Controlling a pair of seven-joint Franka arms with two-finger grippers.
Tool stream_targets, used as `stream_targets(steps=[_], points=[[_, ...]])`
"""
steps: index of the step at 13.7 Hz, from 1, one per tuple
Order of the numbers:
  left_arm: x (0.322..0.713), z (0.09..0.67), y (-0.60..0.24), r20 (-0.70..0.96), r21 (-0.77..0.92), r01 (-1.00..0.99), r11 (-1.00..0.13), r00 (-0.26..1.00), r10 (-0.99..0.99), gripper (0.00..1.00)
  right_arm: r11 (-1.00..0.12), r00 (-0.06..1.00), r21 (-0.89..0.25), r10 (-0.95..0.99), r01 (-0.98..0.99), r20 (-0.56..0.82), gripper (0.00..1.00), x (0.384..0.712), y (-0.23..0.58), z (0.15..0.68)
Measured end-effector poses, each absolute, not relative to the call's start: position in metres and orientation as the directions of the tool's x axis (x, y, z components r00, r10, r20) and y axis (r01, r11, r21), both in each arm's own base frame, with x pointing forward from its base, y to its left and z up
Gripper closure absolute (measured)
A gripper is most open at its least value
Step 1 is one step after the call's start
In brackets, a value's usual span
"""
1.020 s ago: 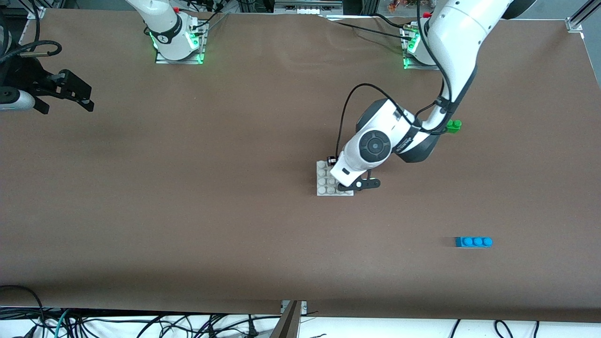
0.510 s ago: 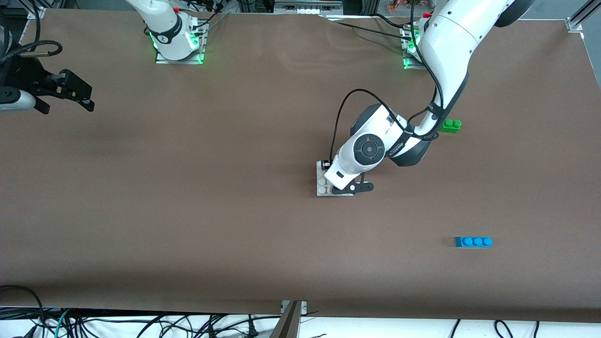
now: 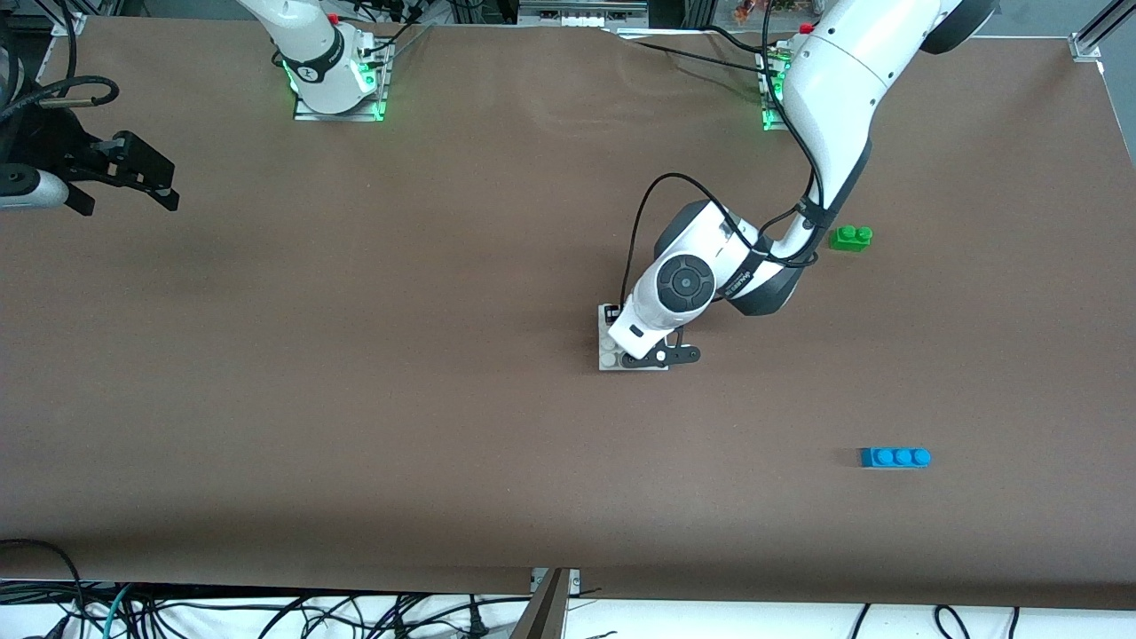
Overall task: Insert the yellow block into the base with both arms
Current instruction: 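Press the yellow block down onto the base plate studs with the left gripper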
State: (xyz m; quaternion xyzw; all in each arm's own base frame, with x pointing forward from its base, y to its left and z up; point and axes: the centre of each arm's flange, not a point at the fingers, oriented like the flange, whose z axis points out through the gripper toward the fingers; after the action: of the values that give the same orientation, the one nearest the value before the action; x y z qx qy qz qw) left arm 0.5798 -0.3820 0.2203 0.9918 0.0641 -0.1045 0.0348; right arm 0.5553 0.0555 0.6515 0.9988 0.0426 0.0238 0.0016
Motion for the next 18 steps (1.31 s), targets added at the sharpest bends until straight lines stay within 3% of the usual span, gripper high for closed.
stream_targets(steps=[6,7,10,12,18], points=[[0.578,0.212,-0.386,-0.207,0.058,0.13,-0.99,0.972,0.115,0.33,-0.995,0.994,0.005,0.101,0.101,0.047,0.01,0.554,0.065,0.651],[0.578,0.21,-0.387,-0.207,0.058,0.13,-0.99,0.971,0.115,0.28,-0.995,0.994,0.005,0.101,0.101,0.047,0.01,0.554,0.065,0.651],[0.58,0.209,-0.385,-0.202,0.06,0.134,-0.989,0.972,0.12,0.01,-0.995,0.994,0.005,0.101,0.101,0.047,0.01,0.554,0.065,0.651],[0.587,0.217,-0.383,-0.187,0.068,0.142,-0.987,0.974,0.127,0.0,-0.995,0.994,0.005,0.101,0.101,0.048,0.01,0.554,0.065,0.651],[0.629,0.336,-0.313,-0.119,0.044,0.231,-0.972,0.967,0.225,0.0,-0.995,0.994,0.005,0.101,0.101,0.049,0.01,0.554,0.065,0.652]])
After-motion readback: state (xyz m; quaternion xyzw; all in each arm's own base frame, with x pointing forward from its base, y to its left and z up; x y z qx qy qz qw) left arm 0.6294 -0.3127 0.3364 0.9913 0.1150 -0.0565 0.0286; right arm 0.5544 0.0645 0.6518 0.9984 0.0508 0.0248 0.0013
